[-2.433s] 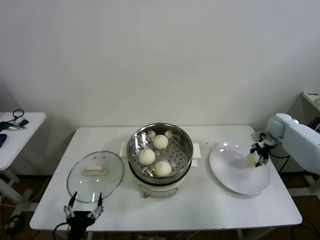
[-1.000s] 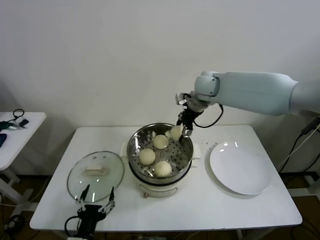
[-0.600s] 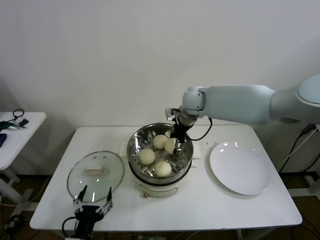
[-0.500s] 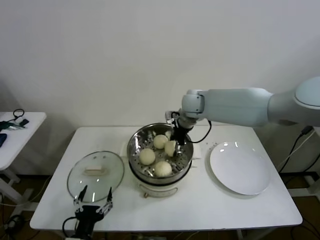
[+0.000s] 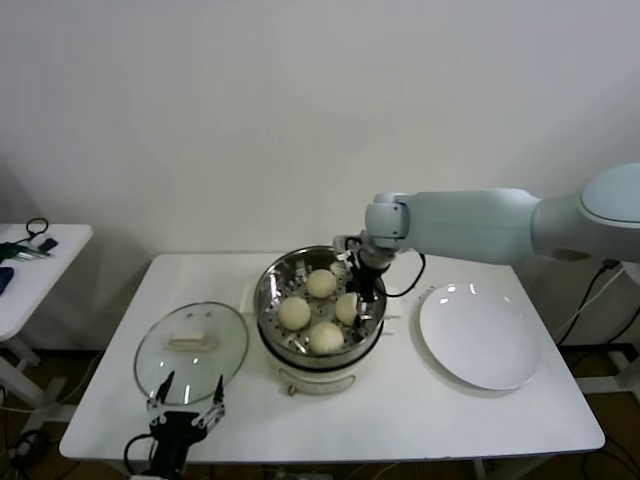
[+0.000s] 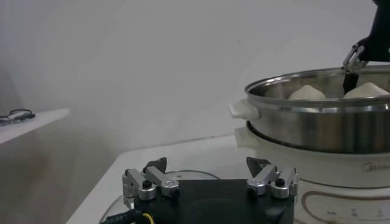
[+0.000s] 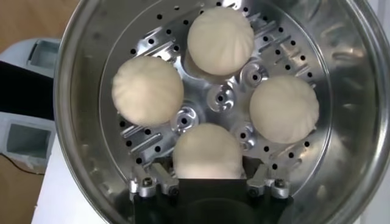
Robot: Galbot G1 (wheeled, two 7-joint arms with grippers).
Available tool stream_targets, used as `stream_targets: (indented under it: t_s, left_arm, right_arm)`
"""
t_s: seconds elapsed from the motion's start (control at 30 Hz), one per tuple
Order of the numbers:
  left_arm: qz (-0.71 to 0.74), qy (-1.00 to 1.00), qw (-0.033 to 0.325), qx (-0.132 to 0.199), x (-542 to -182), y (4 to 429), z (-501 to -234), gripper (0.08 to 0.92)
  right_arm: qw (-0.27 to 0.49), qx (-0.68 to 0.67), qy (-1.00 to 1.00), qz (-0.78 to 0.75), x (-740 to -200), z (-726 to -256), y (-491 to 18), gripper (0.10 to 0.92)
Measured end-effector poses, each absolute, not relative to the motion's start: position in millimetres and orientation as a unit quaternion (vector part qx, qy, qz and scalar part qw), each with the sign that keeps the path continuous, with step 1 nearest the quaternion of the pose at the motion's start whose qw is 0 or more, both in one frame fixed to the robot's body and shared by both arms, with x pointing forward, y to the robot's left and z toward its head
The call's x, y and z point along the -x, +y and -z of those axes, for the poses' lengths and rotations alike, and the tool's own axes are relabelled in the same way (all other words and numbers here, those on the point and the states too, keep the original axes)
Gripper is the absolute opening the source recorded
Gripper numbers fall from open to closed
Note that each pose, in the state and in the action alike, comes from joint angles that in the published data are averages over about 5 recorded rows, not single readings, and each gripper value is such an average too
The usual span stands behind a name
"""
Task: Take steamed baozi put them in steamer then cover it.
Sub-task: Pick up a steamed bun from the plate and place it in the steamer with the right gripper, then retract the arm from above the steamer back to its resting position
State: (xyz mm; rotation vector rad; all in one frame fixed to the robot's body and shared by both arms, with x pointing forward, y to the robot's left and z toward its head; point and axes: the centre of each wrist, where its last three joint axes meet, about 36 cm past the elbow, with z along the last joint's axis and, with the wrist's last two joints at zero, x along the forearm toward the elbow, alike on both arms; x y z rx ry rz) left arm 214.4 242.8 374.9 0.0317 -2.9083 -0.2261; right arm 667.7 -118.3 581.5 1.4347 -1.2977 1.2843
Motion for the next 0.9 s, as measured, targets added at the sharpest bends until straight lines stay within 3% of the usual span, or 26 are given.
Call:
stream_targets:
  t_s: [0.57,0.9]
  left_arm:
    - [0.083,-0.990,0.111,-0.010,-217,240,-374,0.823]
    - [0.096,-0.990,0.106,-0.019,-221,245,-372,0.823]
  right_arm:
    - [0.376,-0.586,-0.522,-0.493,-673,-612,-133,0.823]
    - [0.298,-0.594,-0.577,-0.474,-667,-621,-177,0.823]
